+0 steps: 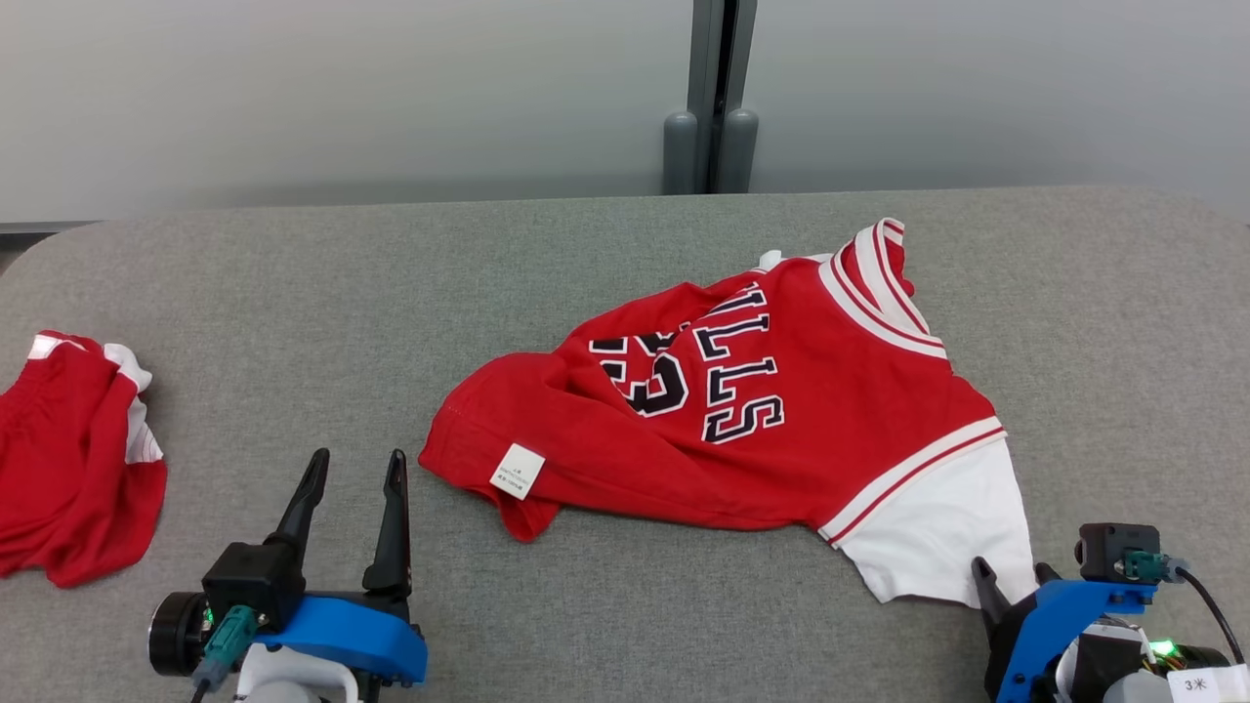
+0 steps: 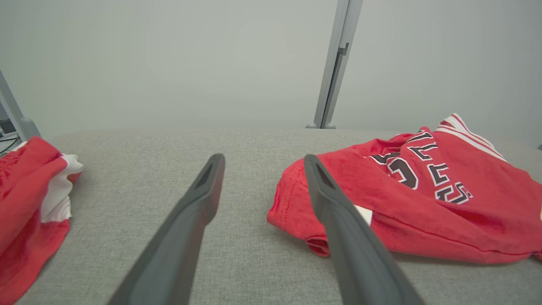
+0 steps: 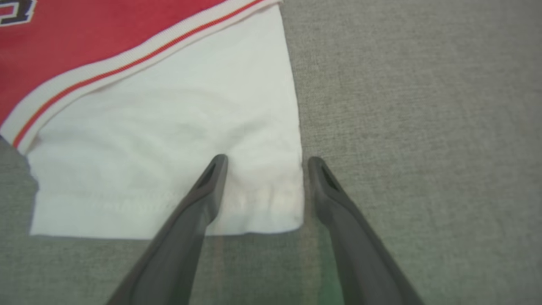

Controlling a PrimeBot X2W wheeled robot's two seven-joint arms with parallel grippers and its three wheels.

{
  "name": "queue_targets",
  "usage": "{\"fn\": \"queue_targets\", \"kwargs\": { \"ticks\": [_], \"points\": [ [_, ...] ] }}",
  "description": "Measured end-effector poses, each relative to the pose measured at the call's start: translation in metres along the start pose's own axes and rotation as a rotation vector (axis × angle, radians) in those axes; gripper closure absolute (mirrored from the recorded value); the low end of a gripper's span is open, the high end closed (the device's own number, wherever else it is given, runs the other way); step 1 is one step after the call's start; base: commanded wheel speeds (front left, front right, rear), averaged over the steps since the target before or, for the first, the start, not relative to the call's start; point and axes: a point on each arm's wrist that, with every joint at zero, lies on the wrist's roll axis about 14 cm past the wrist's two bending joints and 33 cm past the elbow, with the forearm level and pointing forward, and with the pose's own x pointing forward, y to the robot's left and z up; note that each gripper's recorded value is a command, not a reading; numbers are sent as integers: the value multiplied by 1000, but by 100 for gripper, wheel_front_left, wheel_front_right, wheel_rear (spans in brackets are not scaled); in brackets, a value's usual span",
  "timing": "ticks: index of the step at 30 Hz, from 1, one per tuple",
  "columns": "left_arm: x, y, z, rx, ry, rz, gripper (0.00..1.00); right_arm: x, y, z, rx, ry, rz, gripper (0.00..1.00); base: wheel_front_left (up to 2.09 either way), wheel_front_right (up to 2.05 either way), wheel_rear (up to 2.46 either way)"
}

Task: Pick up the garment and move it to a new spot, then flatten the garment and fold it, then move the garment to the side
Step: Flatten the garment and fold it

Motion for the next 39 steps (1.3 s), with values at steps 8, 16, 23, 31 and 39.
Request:
{"fn": "queue_targets", "kwargs": {
  "ticks": [8, 16, 23, 31, 39],
  "points": [
    [18, -13, -9, 19, 70, -70, 0, 10, 9, -8, -51, 45, 28, 100, 0, 0, 0],
    [49, -27, -39, 5, 281, -140, 0, 17, 10, -9, -35, 39, 30, 100, 0, 0, 0],
    [64, -24, -62, -6, 418, -137, 0, 21, 7, -10, -16, 35, 23, 100, 0, 0, 0],
    [75, -21, -82, -22, 544, -152, 0, 30, 5, -9, -6, 36, 20, 100, 0, 0, 0],
    [74, -24, -98, -69, 640, -169, 0, 38, 5, -11, -1, 37, 20, 100, 0, 0, 0]
  ]
}}
